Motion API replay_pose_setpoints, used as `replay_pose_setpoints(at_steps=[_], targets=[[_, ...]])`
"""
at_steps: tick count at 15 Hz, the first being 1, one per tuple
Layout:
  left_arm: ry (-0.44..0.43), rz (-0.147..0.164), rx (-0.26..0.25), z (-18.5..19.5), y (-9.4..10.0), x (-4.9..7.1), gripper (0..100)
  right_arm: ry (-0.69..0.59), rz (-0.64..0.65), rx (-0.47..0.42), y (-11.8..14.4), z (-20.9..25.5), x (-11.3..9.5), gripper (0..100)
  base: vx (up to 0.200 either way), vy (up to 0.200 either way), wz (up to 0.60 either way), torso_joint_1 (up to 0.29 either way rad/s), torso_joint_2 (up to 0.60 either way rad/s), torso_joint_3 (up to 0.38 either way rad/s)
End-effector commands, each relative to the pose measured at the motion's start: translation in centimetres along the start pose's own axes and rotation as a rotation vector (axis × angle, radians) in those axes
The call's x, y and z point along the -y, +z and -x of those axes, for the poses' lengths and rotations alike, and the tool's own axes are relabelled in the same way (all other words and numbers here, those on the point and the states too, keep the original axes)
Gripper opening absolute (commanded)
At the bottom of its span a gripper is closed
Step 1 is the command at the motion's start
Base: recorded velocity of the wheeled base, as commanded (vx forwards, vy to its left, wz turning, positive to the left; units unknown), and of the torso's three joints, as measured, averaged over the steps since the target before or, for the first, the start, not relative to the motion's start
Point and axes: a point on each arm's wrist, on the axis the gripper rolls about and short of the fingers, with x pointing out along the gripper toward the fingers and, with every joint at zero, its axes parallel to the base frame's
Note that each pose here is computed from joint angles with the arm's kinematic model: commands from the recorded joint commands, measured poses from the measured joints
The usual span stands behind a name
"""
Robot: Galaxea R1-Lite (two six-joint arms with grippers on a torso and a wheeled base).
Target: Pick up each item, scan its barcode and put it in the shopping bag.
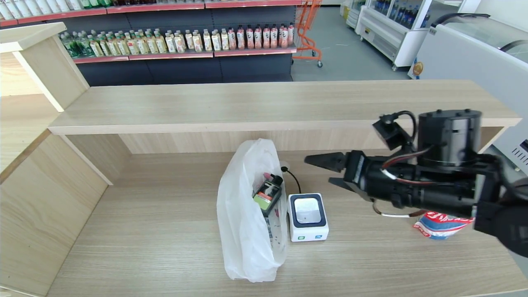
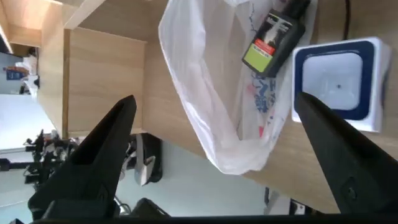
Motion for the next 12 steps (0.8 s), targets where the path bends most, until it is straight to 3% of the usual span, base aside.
replay_pose_setpoints(at_steps=[1,3,7,9,12], targets=[[0.000,0.000,0.000,0.0,0.0,0.0,100,-0.131,0.068,0.109,0.6,9.6,-0.4,100,0.000,0.000,0.00,0.000,0.00,0.000],[0.001,0.000,0.000,0.0,0.0,0.0,100,-0.343,0.107,0.165,0.3,12.3,0.4,100,0.000,0.000,0.00,0.000,0.00,0.000],[0.000,0.000,0.000,0.0,0.0,0.0,100,-0.819,0.008,0.255,0.7,16.7,2.8,100,0.000,0.000,0.00,0.000,0.00,0.000],[0.000,0.000,0.000,0.0,0.0,0.0,100,-0.902,-0.056,0.283,1.5,17.5,3.9,100,0.000,0.000,0.00,0.000,0.00,0.000],[0.001,0.000,0.000,0.0,0.0,0.0,100,-0.916,-0.099,0.274,1.9,17.7,4.4,100,0.000,0.000,0.00,0.000,0.00,0.000]])
